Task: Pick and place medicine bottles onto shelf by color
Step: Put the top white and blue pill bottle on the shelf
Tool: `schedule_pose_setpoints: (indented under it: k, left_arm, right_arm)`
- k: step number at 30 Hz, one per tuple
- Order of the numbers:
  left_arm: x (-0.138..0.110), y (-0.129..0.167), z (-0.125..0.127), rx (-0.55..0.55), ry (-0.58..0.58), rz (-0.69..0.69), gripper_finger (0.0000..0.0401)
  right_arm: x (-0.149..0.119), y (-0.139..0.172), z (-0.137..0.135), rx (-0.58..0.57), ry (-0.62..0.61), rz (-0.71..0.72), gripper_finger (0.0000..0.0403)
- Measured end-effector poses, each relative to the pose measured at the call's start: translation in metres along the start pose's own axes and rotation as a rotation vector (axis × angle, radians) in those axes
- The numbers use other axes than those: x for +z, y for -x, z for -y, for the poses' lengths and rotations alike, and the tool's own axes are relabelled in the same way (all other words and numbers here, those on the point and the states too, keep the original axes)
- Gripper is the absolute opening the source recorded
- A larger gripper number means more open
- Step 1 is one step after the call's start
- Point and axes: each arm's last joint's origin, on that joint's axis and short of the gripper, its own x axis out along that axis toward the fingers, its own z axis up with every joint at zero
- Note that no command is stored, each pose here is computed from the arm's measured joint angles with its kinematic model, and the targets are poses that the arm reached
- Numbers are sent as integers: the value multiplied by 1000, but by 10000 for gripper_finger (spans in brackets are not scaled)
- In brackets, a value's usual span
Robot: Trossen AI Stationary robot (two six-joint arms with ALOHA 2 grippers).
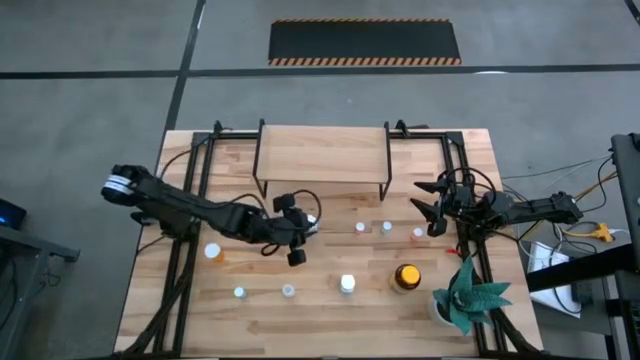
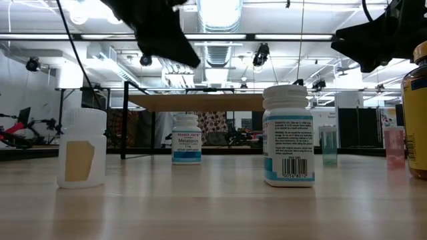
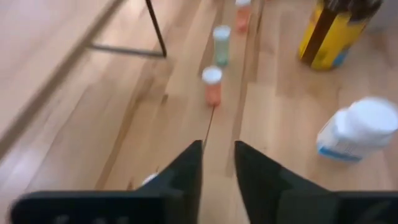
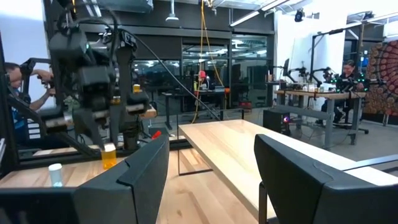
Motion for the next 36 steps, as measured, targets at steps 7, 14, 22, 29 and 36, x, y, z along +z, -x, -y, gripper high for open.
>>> schedule_pose_setpoints:
  k: [7, 14, 22, 29, 36]
  left_arm:
    - [-13, -23, 0, 43, -28, -81, 192]
    - [-21, -42, -11, 111, -23, -137, 234]
    - [-24, -48, -21, 124, -16, -184, 235]
    - [-25, -52, -26, 130, -9, -200, 235]
    - [-29, -53, -25, 105, -9, -220, 235]
  right_arm:
    - [0, 0, 0, 0, 0, -1, 226]
    - [0, 0, 0, 0, 7, -1, 226]
    - [0, 0, 0, -1, 7, -2, 226]
    - [0, 0, 0, -1, 8, -2, 226]
    - [-1, 0, 0, -1, 9, -5, 226]
